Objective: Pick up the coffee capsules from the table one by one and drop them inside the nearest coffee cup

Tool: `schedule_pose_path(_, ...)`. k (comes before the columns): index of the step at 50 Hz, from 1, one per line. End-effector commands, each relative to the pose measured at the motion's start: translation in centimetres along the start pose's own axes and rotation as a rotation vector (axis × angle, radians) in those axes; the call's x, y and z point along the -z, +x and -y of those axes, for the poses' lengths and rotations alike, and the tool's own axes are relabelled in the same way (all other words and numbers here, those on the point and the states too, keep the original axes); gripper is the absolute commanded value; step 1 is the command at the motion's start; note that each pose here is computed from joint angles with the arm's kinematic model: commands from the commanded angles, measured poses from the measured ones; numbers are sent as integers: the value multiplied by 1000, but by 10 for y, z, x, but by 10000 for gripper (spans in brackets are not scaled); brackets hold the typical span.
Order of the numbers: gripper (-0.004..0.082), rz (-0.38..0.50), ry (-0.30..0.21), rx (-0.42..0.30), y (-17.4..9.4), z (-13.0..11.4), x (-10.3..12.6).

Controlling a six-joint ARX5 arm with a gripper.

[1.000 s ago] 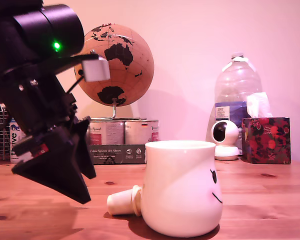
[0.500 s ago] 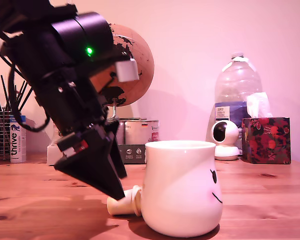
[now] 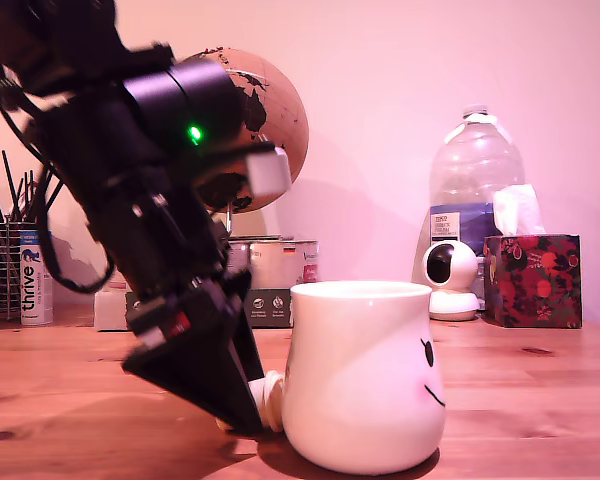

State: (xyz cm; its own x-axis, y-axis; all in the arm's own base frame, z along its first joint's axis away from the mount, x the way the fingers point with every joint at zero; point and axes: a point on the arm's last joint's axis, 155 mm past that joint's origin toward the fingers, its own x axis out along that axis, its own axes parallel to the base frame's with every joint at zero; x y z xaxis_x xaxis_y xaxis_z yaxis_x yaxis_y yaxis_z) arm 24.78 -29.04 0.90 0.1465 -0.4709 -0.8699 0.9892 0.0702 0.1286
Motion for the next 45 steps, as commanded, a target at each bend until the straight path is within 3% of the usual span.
schedule_pose_path(1,502,3,10,10,4,2,-2)
schedule_pose_path(19,301,-12,5,22,11,4,2)
schedule_pose_path(34,286,-67,-34,18,7,5,14)
schedule_pose_path(45,266,-3,-29,-20,-10,-2,-4)
